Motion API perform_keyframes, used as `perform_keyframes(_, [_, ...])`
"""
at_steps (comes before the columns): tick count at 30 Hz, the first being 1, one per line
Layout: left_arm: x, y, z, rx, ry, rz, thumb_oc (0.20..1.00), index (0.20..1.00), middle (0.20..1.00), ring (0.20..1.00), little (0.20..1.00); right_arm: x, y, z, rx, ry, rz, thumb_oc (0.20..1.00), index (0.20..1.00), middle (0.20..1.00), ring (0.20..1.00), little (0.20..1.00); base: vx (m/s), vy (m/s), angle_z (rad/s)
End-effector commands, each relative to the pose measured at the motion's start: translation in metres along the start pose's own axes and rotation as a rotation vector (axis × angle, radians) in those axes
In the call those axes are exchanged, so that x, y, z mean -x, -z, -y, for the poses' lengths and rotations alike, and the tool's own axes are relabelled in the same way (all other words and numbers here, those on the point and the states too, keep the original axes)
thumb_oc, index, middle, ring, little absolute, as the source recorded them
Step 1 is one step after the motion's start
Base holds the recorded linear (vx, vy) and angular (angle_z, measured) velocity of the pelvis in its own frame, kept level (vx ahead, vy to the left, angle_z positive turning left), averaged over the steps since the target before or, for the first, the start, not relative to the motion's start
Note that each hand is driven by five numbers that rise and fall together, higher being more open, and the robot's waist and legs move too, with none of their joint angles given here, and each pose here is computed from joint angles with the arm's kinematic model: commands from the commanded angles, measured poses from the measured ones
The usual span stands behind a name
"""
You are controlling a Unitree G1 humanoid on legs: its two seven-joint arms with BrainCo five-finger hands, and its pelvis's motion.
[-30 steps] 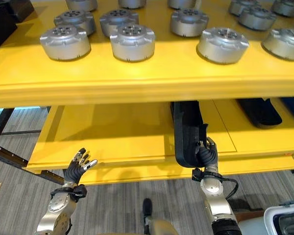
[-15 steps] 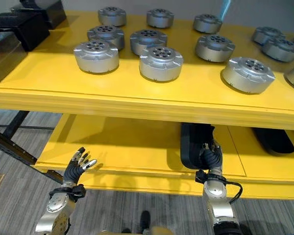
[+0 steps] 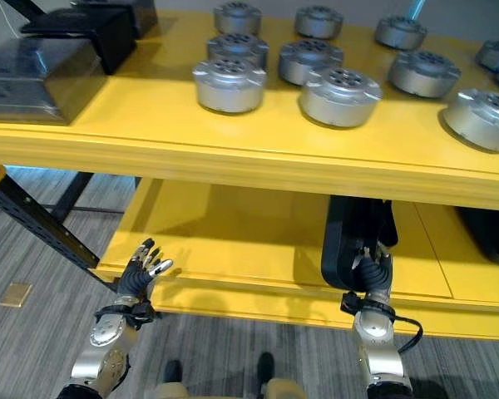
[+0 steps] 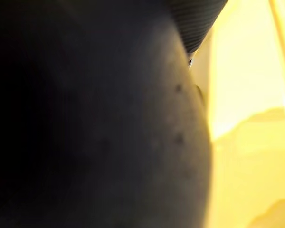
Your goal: Move parts from the plastic box to the shelf.
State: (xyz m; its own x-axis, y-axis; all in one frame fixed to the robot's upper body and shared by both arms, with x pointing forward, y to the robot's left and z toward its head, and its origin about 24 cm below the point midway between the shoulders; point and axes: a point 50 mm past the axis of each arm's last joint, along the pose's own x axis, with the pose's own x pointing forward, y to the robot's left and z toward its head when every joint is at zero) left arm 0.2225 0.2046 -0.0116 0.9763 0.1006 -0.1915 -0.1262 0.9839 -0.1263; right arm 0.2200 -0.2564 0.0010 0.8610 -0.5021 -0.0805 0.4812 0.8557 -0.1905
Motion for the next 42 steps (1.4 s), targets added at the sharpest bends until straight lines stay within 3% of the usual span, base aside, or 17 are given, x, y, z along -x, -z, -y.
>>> perform_keyframes(1, [0.003, -0.017, -0.012, -0.067, -0.004, 0.091, 1.000, 1.000, 1.000, 1.000, 1.000, -0.013, -0.036, -0.004, -0.069, -0.007, 0.169, 0.200, 0.200, 0.200, 0.200, 0.200, 0.06, 0.141, 0.11])
perform_keyframes(20, [-0.013, -0.036, 0.009, -0.092, 0.079, 0.149, 1.000, 1.000, 1.000, 1.000, 1.000, -0.044, -0.090, -0.061, -0.075, -0.142, 0.295, 0.200, 0.200, 0.200, 0.200, 0.200, 0.05, 0.083, -0.01])
perform_keyframes(28, [-0.032, -0.070, 0.052, -0.066, 0.220, 0.274, 1.000, 1.000, 1.000, 1.000, 1.000, -0.070, -0.168, -0.092, -0.148, -0.113, 0.457, 0.200, 0.200, 0.200, 0.200, 0.200, -0.20, -0.039, 0.20])
perform_keyframes(42, [-0.035, -0.088, 0.075, -0.055, 0.303, 0.336, 1.000, 1.000, 1.000, 1.000, 1.000, -0.095, -0.234, -0.079, -0.070, 0.015, 0.592, 0.200, 0.200, 0.200, 0.200, 0.200, -0.11, -0.005, 0.01])
